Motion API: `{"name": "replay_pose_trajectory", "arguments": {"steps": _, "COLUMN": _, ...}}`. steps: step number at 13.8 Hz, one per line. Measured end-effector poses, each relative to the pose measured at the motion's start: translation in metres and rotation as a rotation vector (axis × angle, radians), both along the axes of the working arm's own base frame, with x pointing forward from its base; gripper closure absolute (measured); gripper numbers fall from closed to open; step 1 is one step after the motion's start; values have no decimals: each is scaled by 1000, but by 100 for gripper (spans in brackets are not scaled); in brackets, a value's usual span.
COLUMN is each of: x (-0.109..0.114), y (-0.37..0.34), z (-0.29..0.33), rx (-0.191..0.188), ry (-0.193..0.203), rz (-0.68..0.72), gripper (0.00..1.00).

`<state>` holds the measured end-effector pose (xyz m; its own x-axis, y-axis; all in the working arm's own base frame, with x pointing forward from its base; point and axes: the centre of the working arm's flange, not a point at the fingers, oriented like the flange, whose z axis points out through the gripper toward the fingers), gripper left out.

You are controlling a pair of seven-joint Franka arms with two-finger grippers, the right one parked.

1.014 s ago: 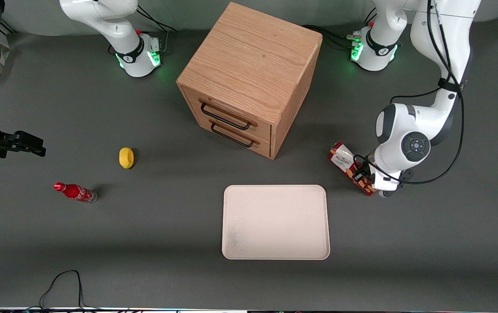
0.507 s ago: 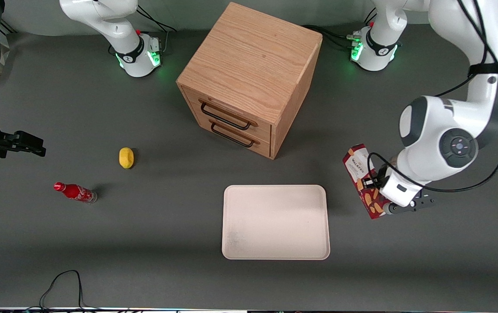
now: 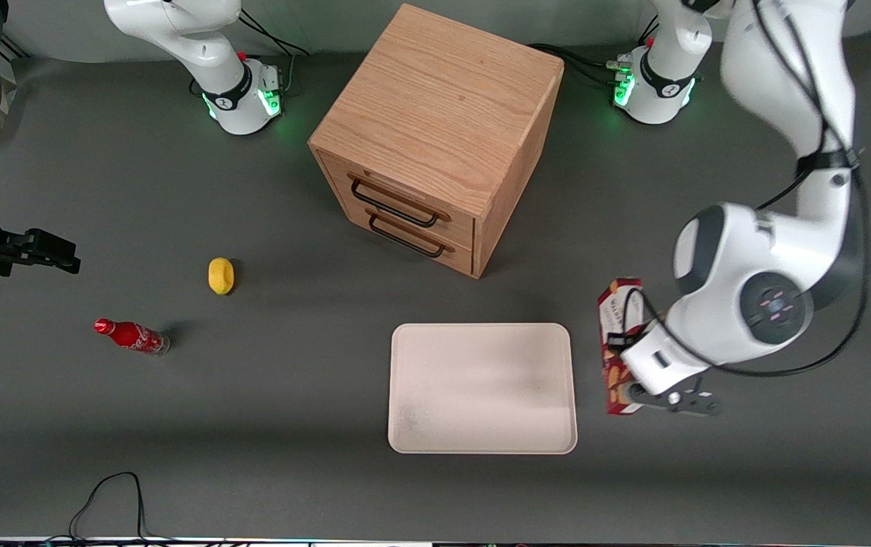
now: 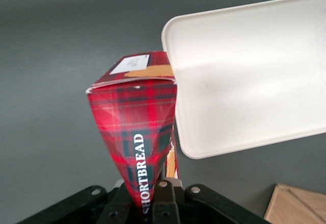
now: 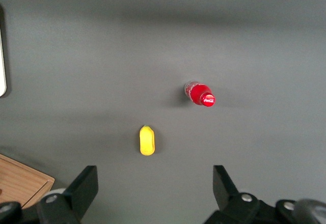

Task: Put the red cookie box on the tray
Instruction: 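Carry the held box over the white tray and lower it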

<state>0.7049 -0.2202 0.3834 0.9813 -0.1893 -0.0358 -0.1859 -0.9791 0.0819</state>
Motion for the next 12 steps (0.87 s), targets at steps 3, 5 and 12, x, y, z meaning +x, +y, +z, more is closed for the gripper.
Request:
{"name": "replay_pose_trajectory", "arguments": {"steps": 3, "x": 8, "y": -36, "z": -44, "rx": 11, "ry": 18, "rz": -16, "gripper": 93}}
{"name": "replay_pose_trajectory", "arguments": {"steps": 5, "x": 11, "y": -51, "z": -69, "rx": 15, "ry": 16, "rz": 16, "gripper": 93}}
{"name": "replay_pose_trajectory", "arguments": {"steps": 12, "x": 14, "y": -76, "z": -132, "rx": 6, "ry": -37, "rz": 58, "gripper": 77}}
